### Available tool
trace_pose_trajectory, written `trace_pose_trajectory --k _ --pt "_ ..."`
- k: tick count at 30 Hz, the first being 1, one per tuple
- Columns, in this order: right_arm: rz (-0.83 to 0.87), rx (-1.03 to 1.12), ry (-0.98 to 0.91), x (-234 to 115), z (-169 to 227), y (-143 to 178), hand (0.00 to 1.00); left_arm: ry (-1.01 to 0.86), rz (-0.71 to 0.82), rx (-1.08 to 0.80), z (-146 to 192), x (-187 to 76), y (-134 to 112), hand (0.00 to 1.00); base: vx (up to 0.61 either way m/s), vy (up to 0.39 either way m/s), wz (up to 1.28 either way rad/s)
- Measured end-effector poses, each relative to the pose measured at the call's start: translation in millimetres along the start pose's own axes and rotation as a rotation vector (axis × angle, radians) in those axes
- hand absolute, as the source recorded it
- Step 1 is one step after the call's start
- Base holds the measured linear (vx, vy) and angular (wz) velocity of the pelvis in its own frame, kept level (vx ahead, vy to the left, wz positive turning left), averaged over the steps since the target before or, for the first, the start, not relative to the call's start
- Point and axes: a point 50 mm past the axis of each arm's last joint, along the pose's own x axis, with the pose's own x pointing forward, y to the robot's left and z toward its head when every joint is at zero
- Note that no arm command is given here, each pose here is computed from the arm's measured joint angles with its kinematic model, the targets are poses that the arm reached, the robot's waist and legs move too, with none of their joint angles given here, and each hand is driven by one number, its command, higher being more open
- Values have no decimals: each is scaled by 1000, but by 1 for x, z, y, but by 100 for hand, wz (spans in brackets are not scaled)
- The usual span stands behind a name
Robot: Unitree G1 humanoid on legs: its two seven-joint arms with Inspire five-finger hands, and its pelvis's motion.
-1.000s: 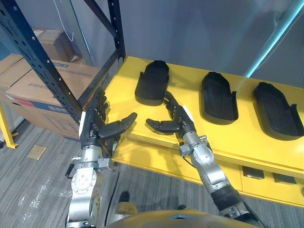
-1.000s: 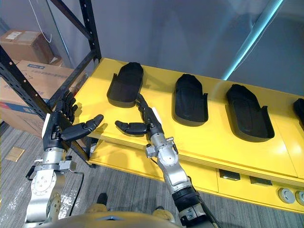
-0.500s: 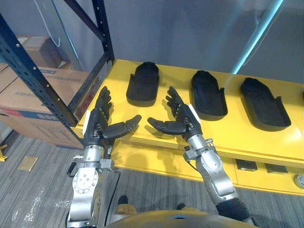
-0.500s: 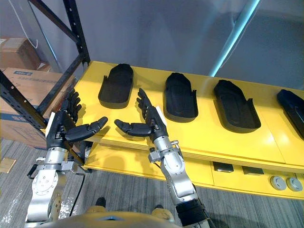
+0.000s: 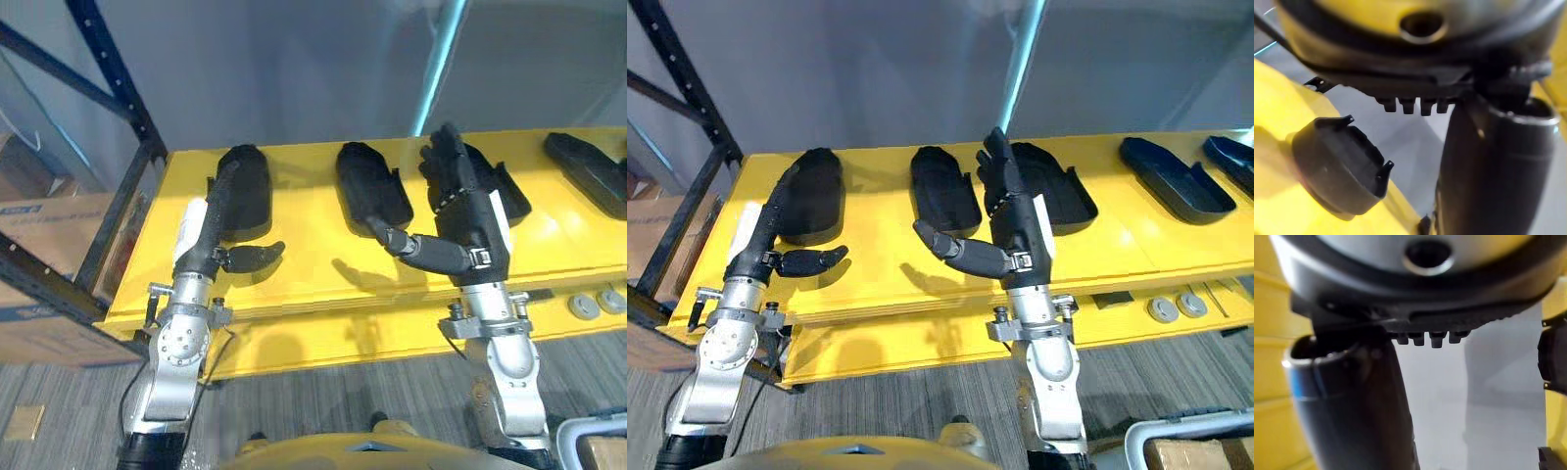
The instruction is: Walk over and take three plastic housings, then place them on the shelf
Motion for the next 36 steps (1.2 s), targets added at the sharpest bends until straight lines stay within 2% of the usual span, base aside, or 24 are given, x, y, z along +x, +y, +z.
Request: trace_pose_trajectory --k 5,12,23,36 --pt "4 -8 33 -6 -1 -10 100 64 -30 119 -10 22 6 100 -3 1 -15" --pt "45 10 47 -6 -2 -9 100 96 -189 204 -13 43 1 100 5 3 -7" --pt "79 26 28 -2 5 -6 100 183 -426 214 -21 54 -12 100 -7 -1 -3" --pt "120 31 47 -1 4 -2 100 214 -481 208 -21 55 -11 100 0 0 0"
